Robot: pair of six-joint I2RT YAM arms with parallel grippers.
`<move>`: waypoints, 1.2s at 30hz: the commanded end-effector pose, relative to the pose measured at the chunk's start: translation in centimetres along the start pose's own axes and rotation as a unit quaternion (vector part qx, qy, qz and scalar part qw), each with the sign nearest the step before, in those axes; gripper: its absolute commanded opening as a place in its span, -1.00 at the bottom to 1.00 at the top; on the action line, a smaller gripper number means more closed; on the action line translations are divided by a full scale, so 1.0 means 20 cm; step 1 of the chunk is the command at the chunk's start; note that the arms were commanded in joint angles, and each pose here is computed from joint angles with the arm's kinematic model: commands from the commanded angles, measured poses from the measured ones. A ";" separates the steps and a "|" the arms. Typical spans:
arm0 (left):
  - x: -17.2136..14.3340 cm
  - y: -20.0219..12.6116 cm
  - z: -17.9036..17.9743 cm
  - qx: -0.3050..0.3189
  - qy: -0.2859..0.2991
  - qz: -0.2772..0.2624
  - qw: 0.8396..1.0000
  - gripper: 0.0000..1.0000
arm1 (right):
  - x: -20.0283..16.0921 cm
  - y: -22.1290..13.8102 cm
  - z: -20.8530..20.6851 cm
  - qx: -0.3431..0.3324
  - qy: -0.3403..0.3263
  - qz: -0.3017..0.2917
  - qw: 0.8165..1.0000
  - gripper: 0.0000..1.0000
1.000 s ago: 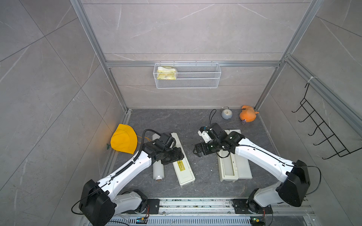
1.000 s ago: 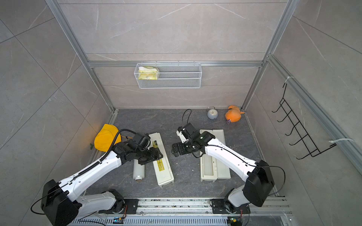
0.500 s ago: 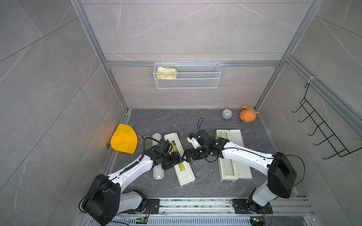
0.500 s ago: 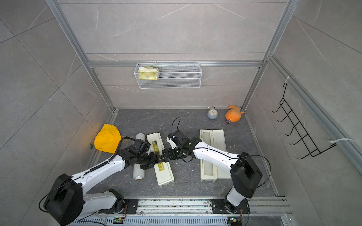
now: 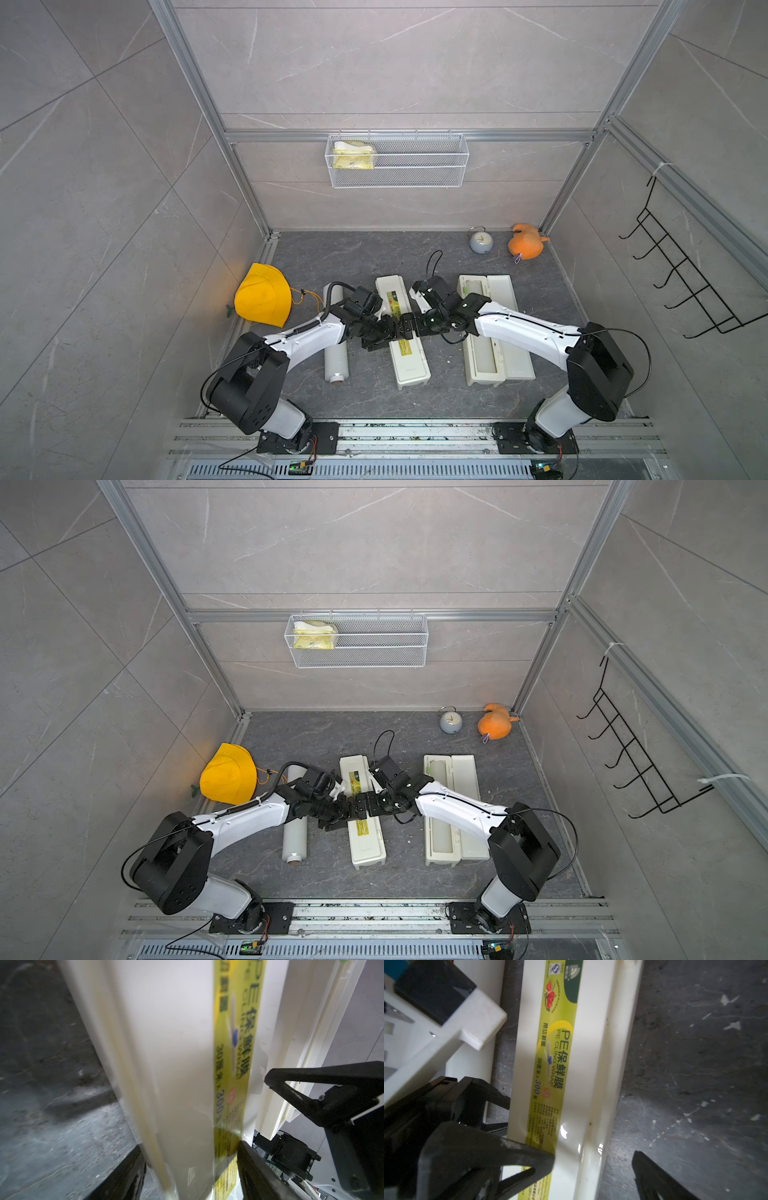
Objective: Put plastic wrap rolls into dispensers
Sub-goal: Move the plastic wrap cutting box to the center of the board, then pick up the plastic wrap cutting box from the center of the board.
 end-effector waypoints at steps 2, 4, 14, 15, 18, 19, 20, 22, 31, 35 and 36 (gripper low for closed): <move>0.05 -0.02 -0.12 -0.042 0.023 -0.042 0.998 0.39 | -0.06 -0.01 -0.02 -0.004 -0.018 0.035 0.999 1.00; 0.05 -0.10 -0.12 -0.038 0.029 -0.056 0.997 0.39 | -0.04 -0.02 -0.01 -0.014 -0.023 0.034 0.999 0.99; -0.12 -0.40 0.07 0.015 -0.017 -0.098 0.995 0.35 | 0.03 0.00 -0.01 -0.069 0.005 0.043 0.997 1.00; -0.14 -0.41 0.09 0.023 -0.023 -0.099 0.995 0.34 | 0.02 0.01 -0.01 -0.081 0.007 0.047 0.996 1.00; -0.17 -0.42 0.15 0.058 -0.038 -0.098 0.993 0.29 | 0.01 0.04 -0.02 -0.118 0.009 0.052 0.992 0.99; -0.17 -0.42 0.16 0.064 -0.040 -0.098 0.992 0.28 | 0.02 0.05 -0.01 -0.127 0.011 0.048 0.991 0.99; -0.17 -0.41 0.16 0.064 -0.041 -0.098 0.992 0.28 | 0.02 0.05 -0.01 -0.128 0.011 0.047 0.991 1.00; -0.17 -0.40 0.17 0.060 -0.040 -0.098 0.993 0.27 | 0.03 0.07 0.01 -0.123 0.010 0.047 0.991 1.00; -0.15 -0.37 0.21 0.065 -0.040 -0.089 0.993 0.27 | 0.04 0.10 0.07 -0.115 0.012 0.058 0.992 0.99; -0.14 -0.35 0.23 0.061 -0.040 -0.085 0.994 0.26 | 0.01 0.19 0.09 -0.133 -0.005 0.097 0.986 0.99; -0.14 -0.35 0.23 0.060 -0.042 -0.084 0.994 0.26 | 0.00 0.21 0.10 -0.135 -0.008 0.100 0.986 0.99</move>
Point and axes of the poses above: each gripper's point midway between its finger pads, its own y axis out along the fingers, its own z axis along the line the jaws close on, x = y × z, the point moved 10 cm from there along -y, back along the fingers, and after that the axes turned 2 degrees about y, right-handed, at the moved point
